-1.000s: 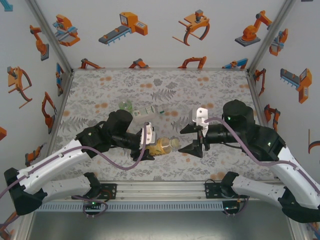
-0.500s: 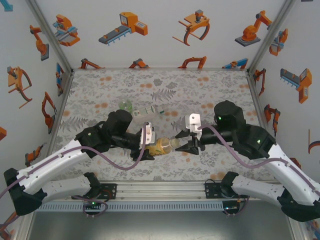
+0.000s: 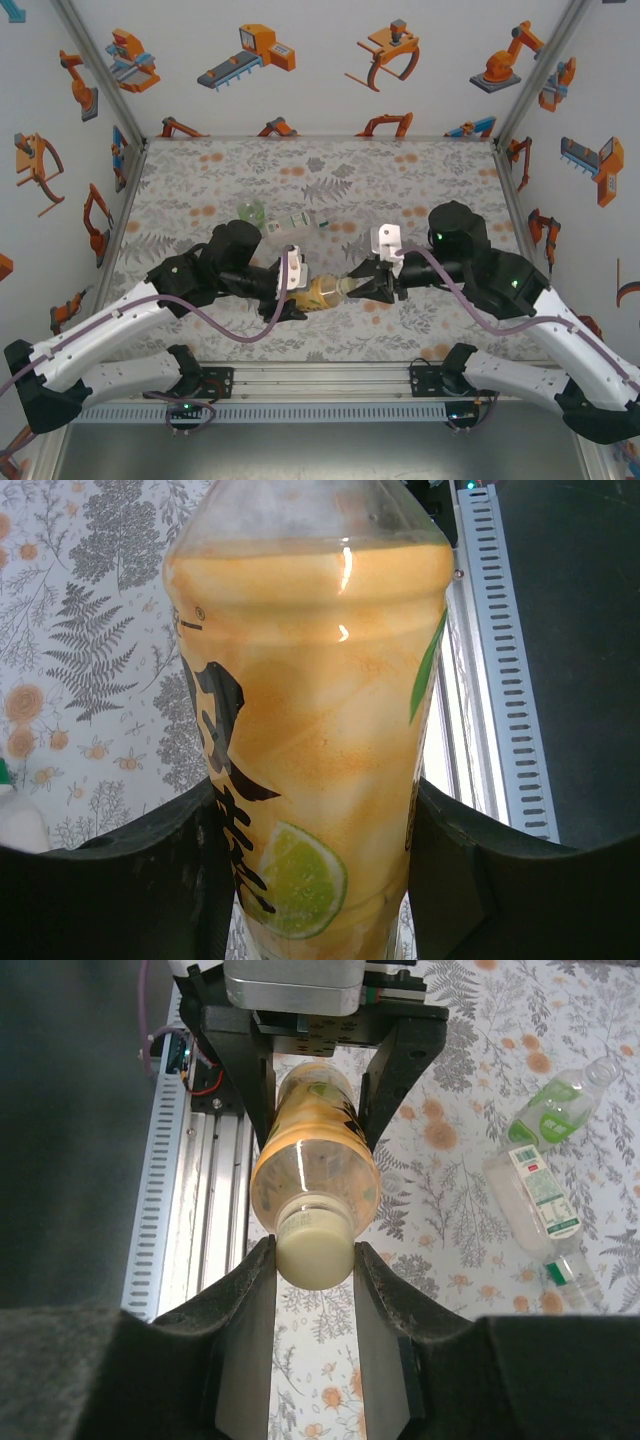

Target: Screw on the bottle caps

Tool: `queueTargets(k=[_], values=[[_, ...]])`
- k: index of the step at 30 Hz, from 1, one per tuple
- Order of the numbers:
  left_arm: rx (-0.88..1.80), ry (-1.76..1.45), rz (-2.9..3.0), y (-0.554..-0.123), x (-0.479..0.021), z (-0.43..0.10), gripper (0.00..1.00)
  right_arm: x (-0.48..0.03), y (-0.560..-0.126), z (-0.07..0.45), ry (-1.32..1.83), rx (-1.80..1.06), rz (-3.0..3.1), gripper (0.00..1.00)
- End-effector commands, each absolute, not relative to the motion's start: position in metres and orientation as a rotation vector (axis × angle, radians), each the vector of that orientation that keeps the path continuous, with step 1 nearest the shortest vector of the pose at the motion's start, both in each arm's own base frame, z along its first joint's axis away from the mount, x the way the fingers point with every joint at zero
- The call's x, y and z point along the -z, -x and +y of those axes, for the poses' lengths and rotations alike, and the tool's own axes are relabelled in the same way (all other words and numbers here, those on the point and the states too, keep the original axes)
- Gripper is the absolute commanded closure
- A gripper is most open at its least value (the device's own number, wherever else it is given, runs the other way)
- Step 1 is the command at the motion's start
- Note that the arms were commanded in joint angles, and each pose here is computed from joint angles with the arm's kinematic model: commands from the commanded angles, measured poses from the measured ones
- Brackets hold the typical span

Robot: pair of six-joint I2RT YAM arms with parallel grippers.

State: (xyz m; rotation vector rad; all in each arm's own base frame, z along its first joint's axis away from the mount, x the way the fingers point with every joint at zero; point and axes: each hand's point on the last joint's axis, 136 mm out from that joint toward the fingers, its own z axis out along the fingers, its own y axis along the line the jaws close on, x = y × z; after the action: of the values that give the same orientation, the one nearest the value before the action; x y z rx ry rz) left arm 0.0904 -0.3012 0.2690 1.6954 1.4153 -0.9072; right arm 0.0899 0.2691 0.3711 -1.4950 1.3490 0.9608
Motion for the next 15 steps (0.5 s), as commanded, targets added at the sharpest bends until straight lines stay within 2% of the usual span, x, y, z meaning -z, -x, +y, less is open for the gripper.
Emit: queueTargets(k=[1,4,8,15], values=[[0.892,-1.669,1.345,-0.091,-0.283,-0.303,1.0,-0.37,-0.096,0.271,1.398,-1.009,1.446,0.85],[0.872,-1.659,1.348,-0.095,-0.282,-0.304,1.0,-0.367,-0.103,0.272,1.279,-1.07,1.572,0.87],[0.829,-1.639,1.367,-0.103,-0.279,-0.305,1.0,-0.364,-0.118,0.275,1.016,-1.193,1.772,0.99],[0.777,-1.603,1.367,-0.114,-0.28,-0.307,1.0,-0.351,-0.153,0.263,0.333,-1.325,2.126,1.0]])
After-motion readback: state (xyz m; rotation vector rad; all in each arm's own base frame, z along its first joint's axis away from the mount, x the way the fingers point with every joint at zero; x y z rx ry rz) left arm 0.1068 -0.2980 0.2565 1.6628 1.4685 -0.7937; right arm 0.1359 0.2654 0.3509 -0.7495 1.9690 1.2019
